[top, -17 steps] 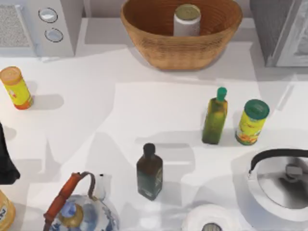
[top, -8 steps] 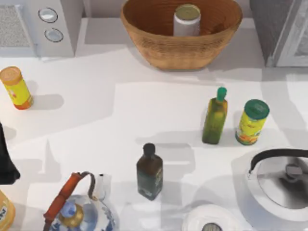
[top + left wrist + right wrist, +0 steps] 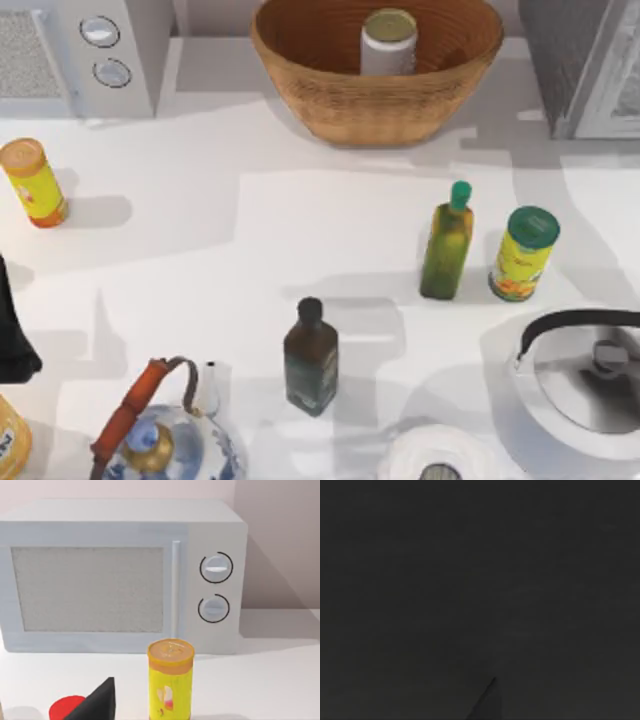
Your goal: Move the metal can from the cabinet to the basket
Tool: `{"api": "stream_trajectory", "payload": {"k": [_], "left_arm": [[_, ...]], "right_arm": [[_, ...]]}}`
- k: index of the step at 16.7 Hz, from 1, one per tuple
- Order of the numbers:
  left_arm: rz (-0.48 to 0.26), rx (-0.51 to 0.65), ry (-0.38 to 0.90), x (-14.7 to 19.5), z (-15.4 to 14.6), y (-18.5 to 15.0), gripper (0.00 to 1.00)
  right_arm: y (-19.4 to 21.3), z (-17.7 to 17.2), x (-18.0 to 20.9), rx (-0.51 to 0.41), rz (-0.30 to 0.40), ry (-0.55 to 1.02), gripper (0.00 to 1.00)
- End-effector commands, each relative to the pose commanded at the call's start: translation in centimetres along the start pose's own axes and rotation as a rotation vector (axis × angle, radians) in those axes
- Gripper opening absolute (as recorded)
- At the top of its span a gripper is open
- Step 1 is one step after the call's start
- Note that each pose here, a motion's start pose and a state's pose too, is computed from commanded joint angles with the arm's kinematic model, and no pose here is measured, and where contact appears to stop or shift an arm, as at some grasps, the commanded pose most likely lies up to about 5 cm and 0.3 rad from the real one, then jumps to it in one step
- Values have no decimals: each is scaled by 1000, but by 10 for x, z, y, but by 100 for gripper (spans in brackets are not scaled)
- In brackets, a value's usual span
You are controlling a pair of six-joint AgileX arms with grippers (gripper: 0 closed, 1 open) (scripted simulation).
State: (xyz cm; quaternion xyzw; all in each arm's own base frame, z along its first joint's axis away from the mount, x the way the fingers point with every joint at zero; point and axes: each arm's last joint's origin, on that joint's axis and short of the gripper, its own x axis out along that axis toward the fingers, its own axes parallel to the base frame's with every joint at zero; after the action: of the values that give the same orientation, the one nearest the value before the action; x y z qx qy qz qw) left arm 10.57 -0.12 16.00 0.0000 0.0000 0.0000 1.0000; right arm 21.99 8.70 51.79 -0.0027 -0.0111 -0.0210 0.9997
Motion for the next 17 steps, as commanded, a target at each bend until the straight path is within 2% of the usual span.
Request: {"api": "stream_trajectory", "payload": {"k": [8,17], "left_arm": [[0,0,0,0,0,0,100],[0,0,0,0,0,0,100]], "right_arm": [[2,-1,48,0,0,0,100],[-8,-5,30,2,4,-11,100]]}}
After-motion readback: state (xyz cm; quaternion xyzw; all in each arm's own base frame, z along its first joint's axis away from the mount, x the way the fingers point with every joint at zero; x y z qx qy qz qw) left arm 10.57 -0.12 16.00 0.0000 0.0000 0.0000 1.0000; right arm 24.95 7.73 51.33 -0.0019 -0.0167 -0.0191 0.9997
